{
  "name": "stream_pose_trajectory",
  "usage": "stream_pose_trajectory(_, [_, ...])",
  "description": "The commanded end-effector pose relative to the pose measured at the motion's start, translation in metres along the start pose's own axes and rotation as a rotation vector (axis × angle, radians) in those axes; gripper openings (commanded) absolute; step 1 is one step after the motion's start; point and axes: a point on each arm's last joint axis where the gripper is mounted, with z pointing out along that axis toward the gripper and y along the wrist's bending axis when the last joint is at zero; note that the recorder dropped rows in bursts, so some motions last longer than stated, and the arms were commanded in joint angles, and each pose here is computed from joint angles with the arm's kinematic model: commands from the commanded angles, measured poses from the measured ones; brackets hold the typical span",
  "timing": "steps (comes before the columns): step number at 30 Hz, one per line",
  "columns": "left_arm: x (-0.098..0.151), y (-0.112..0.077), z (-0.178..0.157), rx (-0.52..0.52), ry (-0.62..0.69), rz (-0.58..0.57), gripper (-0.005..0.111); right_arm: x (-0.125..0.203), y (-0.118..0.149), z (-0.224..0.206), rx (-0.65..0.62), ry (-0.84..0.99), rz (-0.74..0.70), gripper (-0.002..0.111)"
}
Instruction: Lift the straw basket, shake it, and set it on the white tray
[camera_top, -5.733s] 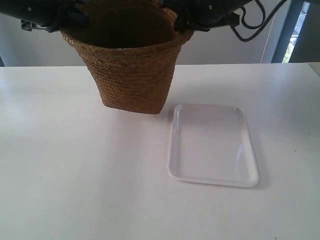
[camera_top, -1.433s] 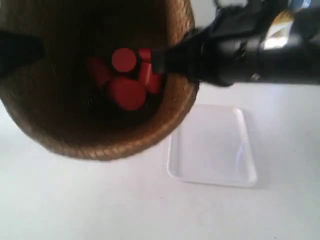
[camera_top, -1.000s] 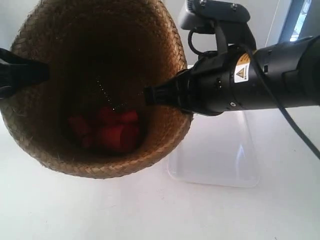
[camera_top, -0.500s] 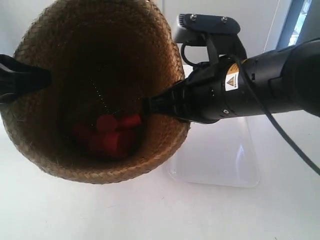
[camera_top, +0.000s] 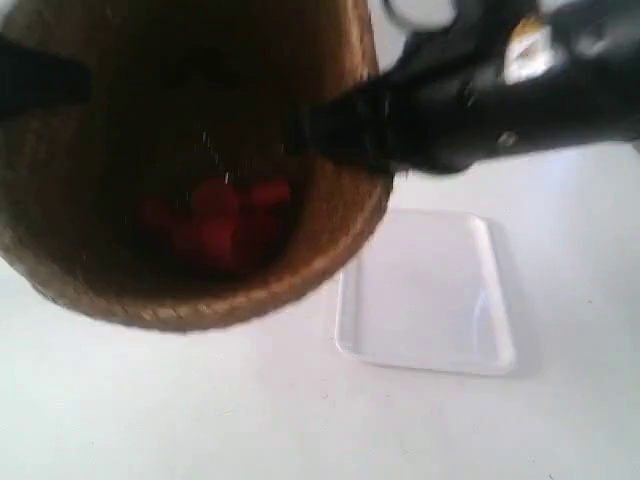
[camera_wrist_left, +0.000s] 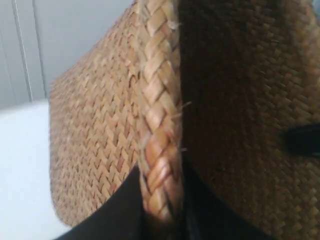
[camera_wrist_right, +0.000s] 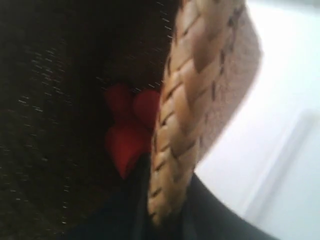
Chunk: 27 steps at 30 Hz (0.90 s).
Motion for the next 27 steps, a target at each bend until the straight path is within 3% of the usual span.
stream_pose_trajectory(1, [0.03,0.021,0.019,-0.107,0.053,-0.042,0.0,0.025,-0.018,0.028,0.095,-0.003,0.039,0.0])
stream_pose_trajectory(3, [0.044,0.027,0.031,-0.1,0.166,-0.107,0.0,0.037,-0.024,0.047,0.128,0.106,0.033,0.0])
stream_pose_trajectory(8, [0.029,0.023,0.018,-0.112,0.054,-0.04,0.0,0.014,-0.016,0.037,0.092,0.019,-0.005,0.0])
stream_pose_trajectory(19, [0.046,0.027,0.025,-0.115,0.128,-0.028,0.0,0.037,-0.023,0.063,0.123,0.138,-0.03,0.0])
stream_pose_trajectory(20, [0.038,0.026,0.023,-0.118,0.101,-0.01,0.0,0.028,-0.021,0.057,0.123,0.131,-0.043,0.0])
stream_pose_trajectory(22, [-0.009,0.005,-0.008,-0.065,-0.037,0.054,0.0,-0.014,-0.003,0.009,0.08,0.013,-0.079,0.0])
stream_pose_trajectory(23, [-0.019,-0.005,-0.021,-0.026,-0.048,0.065,0.0,-0.03,0.012,-0.023,0.005,-0.136,-0.093,0.0])
stream_pose_trajectory(24, [-0.009,-0.001,-0.014,-0.034,-0.003,0.057,0.0,-0.022,0.012,-0.014,0.0,-0.143,-0.105,0.0])
stream_pose_trajectory(25, [0.015,0.011,0.005,-0.055,0.102,-0.023,0.0,-0.003,0.005,0.011,0.028,-0.07,-0.085,0.0])
stream_pose_trajectory(27, [0.039,0.022,0.024,-0.075,0.211,-0.16,0.0,0.023,-0.008,0.043,0.098,0.11,-0.017,0.0])
